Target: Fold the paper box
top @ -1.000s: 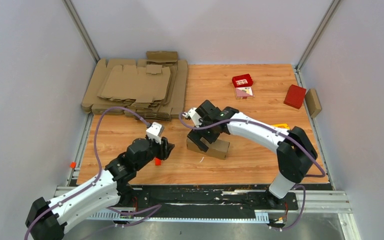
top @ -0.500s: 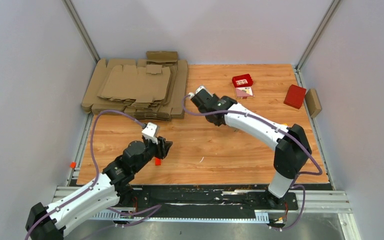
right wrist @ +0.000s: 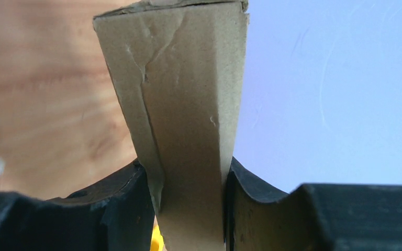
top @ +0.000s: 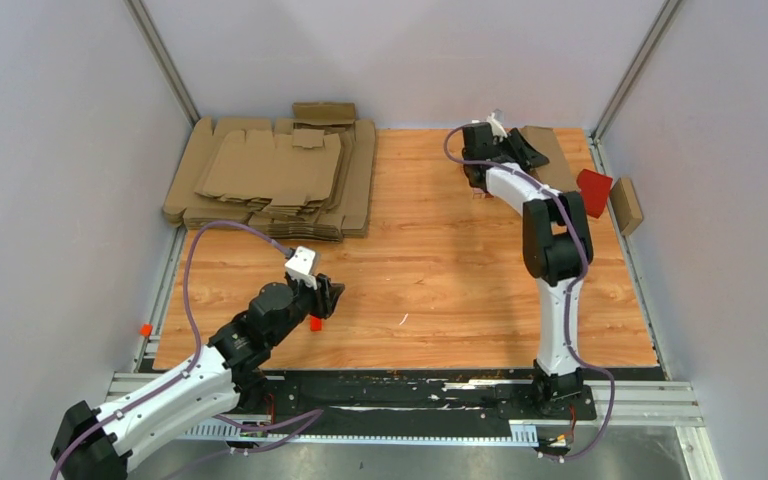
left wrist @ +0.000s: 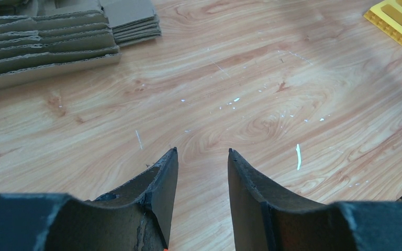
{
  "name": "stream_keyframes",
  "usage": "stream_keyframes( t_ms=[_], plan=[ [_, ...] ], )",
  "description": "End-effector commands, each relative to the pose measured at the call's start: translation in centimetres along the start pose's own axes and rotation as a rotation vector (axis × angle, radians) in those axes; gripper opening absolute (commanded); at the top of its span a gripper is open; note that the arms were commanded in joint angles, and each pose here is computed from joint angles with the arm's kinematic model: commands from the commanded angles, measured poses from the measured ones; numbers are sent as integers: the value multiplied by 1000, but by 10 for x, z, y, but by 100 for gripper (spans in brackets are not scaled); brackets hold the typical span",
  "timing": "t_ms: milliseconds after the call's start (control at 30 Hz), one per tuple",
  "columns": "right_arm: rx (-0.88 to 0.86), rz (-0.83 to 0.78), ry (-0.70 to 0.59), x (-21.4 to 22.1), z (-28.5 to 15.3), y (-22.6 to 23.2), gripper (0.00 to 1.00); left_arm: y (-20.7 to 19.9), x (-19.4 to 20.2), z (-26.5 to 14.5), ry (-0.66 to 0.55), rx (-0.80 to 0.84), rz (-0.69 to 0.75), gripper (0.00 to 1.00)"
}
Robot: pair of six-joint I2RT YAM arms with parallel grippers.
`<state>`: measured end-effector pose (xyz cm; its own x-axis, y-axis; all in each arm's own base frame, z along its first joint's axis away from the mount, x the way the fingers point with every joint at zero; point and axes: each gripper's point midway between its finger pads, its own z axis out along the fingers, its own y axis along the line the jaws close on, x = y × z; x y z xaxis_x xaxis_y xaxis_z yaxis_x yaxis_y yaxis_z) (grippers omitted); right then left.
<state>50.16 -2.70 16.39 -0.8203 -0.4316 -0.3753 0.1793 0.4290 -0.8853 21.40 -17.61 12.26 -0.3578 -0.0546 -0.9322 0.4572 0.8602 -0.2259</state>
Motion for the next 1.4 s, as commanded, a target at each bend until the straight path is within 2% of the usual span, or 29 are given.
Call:
stream_keyframes(
  t_ms=[0,233,267,333,400,433,467,500,600,667,867,900,1067,1200,1367],
  plan=[
    [233,101,-23,-53,35,-53,27,1,-12,3,-53,-12,-16,47],
    [312,50,-56,-84,96,-43,28,2,-12,6,-54,-23,-10,47],
    [312,47,-65,-87,103,-38,32,3,-11,6,-48,-29,-7,47],
    [309,42,-72,-86,119,-25,34,4,-10,6,-44,-33,-5,47],
    [310,52,-76,-85,131,-18,55,5,-10,7,-46,-35,-3,47],
    [309,60,-79,-84,135,-15,69,5,-9,7,-46,-37,-3,47],
    [303,56,-80,-83,138,-9,89,6,-9,7,-46,-40,-2,47],
    [300,58,-79,-81,140,-5,99,7,-8,8,-44,-44,-2,47],
    [292,78,-65,-78,135,-4,100,6,-8,9,-39,-45,2,47],
    [223,109,-86,-83,124,0,100,6,-7,10,-31,-45,6,47],
    [-316,318,-217,-105,67,33,100,7,-7,9,-23,-51,10,48],
    [-396,378,-251,-112,51,27,100,7,-7,8,-24,-51,9,48],
    [-733,594,-325,-113,-15,34,100,6,-6,8,-23,-42,17,48],
    [-858,736,-411,-99,-63,7,100,6,-6,8,-21,-44,23,48],
    [-888,846,-462,-61,-102,-29,100,7,-7,8,-27,-46,22,48]
  ],
)
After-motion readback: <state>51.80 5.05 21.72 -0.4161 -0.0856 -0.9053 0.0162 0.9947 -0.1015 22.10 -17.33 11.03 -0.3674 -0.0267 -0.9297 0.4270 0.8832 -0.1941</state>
